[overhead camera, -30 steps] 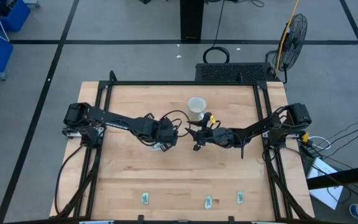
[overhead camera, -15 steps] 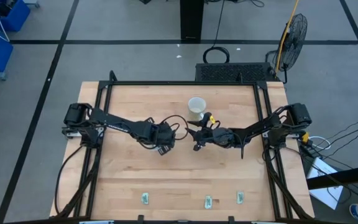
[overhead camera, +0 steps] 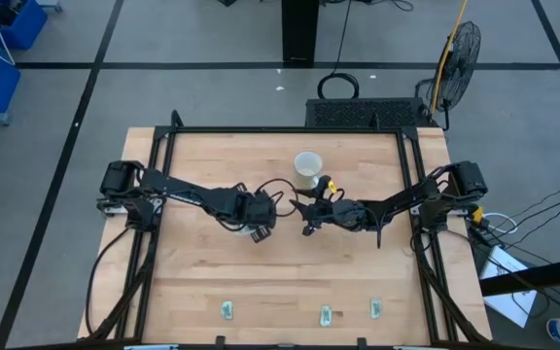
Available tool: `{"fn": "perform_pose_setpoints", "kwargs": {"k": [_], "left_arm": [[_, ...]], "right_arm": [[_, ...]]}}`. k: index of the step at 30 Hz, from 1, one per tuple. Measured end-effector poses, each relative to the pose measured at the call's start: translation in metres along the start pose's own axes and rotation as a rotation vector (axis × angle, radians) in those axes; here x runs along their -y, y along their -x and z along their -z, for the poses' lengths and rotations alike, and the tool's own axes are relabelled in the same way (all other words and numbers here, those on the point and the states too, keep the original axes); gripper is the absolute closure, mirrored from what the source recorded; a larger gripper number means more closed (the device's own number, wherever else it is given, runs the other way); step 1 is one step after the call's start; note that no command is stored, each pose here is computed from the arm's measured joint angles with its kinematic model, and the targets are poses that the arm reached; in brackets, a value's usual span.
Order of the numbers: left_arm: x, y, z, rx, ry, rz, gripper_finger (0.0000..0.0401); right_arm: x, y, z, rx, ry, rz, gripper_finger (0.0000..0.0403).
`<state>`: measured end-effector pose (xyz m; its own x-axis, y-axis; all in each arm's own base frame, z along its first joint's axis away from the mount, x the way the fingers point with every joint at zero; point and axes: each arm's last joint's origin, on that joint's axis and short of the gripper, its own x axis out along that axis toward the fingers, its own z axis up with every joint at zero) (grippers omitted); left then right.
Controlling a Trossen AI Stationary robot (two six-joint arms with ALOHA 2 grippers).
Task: Pick and place Stevia / Truvia into bins
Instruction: Put the white stevia packet into the bin
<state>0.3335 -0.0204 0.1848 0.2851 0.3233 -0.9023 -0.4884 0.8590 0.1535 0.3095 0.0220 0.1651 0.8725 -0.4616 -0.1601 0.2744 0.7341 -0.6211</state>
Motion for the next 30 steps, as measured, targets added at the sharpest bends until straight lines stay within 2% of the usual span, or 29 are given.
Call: {"fn": "perform_pose_setpoints", "kwargs": {"k": [4,11,16,23,30], "left_arm": [[0.009,0.004,-0.007,0.022,-0.007,0.142,0.0231],[0.027,0.024,-0.013,-0.019,-0.028,0.341,0.0239],[0.05,0.037,0.004,-0.139,-0.054,0.51,0.0251],[0.093,0.057,0.056,-0.245,-0.062,0.529,0.0251],[0.117,0.067,0.117,-0.29,-0.071,0.453,0.0251]], "right_arm": [[0.0,0.0,0.0,0.0,0.0,0.0,0.0256],[0.0,0.0,0.001,-0.007,0.006,-0.004,0.0257],[-0.001,0.0,0.001,-0.01,0.009,-0.006,0.0257],[-0.001,0.0,0.001,-0.011,0.009,-0.007,0.0257],[-0.001,0.0,0.001,-0.011,0.01,-0.007,0.0257]]}}
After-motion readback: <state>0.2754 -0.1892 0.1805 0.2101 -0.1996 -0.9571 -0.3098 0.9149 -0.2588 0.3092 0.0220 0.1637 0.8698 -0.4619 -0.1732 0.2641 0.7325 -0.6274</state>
